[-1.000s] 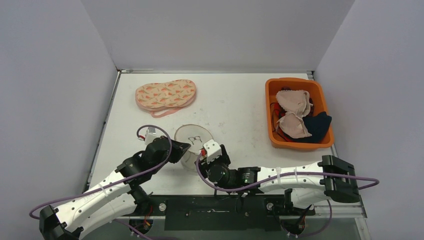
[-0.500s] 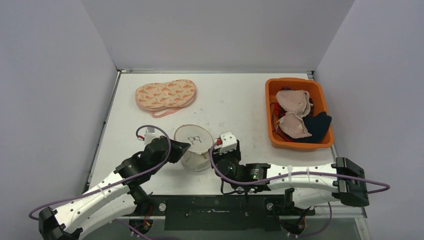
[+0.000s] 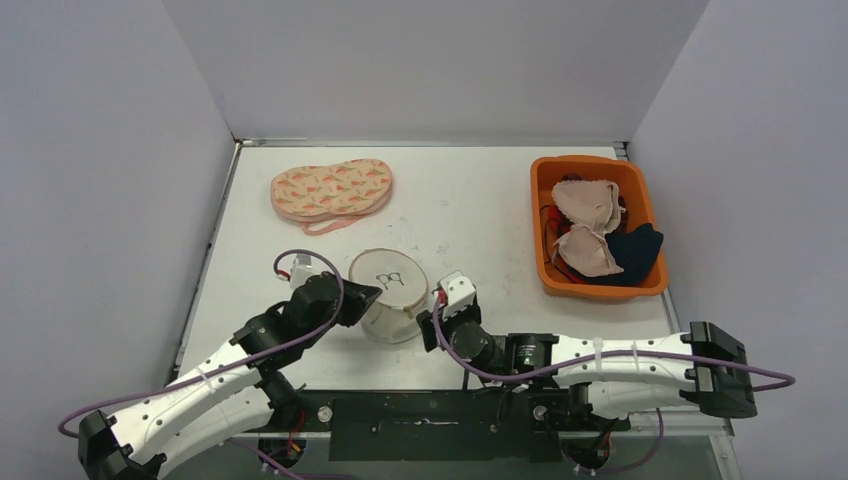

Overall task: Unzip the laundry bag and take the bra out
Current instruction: Unzip the laundry bag at the center of the board.

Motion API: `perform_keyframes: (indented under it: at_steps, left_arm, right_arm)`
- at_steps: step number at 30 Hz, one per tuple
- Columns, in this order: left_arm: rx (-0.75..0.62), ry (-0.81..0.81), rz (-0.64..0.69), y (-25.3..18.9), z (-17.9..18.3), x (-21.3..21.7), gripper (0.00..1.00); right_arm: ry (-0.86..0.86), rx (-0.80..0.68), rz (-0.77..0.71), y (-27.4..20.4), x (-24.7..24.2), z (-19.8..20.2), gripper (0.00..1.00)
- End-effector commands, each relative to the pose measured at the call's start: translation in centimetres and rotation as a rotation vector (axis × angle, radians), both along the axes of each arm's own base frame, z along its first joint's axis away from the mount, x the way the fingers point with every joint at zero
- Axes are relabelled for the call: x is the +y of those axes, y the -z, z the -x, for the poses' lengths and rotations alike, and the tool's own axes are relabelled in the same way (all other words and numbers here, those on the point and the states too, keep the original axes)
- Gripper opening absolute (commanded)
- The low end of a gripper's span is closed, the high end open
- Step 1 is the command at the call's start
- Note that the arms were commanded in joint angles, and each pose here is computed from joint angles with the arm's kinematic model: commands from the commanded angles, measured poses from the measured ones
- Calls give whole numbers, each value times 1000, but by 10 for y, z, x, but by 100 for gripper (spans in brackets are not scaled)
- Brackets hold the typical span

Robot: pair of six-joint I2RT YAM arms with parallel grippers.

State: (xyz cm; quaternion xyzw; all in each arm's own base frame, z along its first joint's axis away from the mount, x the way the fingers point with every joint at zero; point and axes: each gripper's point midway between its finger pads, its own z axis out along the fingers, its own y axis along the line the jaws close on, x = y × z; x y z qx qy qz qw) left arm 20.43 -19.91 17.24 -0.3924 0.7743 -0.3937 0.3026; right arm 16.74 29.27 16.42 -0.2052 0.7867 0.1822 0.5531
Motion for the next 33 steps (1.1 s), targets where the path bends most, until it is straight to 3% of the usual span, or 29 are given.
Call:
perform_keyframes:
  at_steps: [1, 5, 11, 16, 26, 29, 33]
  left_arm:
    - [-24, -6, 14, -24, -5, -4, 0]
    - [3, -20, -14, -23, -6, -2, 0]
    - [3, -10, -20, -26, -7, -6, 0]
    - [-1, -5, -18, -28, -7, -6, 0]
    - [-15, -4, -7, -28, -6, -4, 0]
    - [-15, 5, -6, -28, -5, -6, 0]
    - [-32, 27, 8, -30, -5, -11, 0]
  right_arm:
    - [-127, -57, 19, -12, 34, 15, 66]
    - [-147, -81, 52, -14, 46, 16, 71]
    - [-26, -100, 118, -12, 44, 0, 68]
    - [163, -116, 152, -15, 16, -23, 59]
    - [282, -112, 132, -24, -32, -33, 58]
    - [219, -90, 96, -23, -28, -27, 58]
    - [-70, 40, -116, -25, 13, -6, 59]
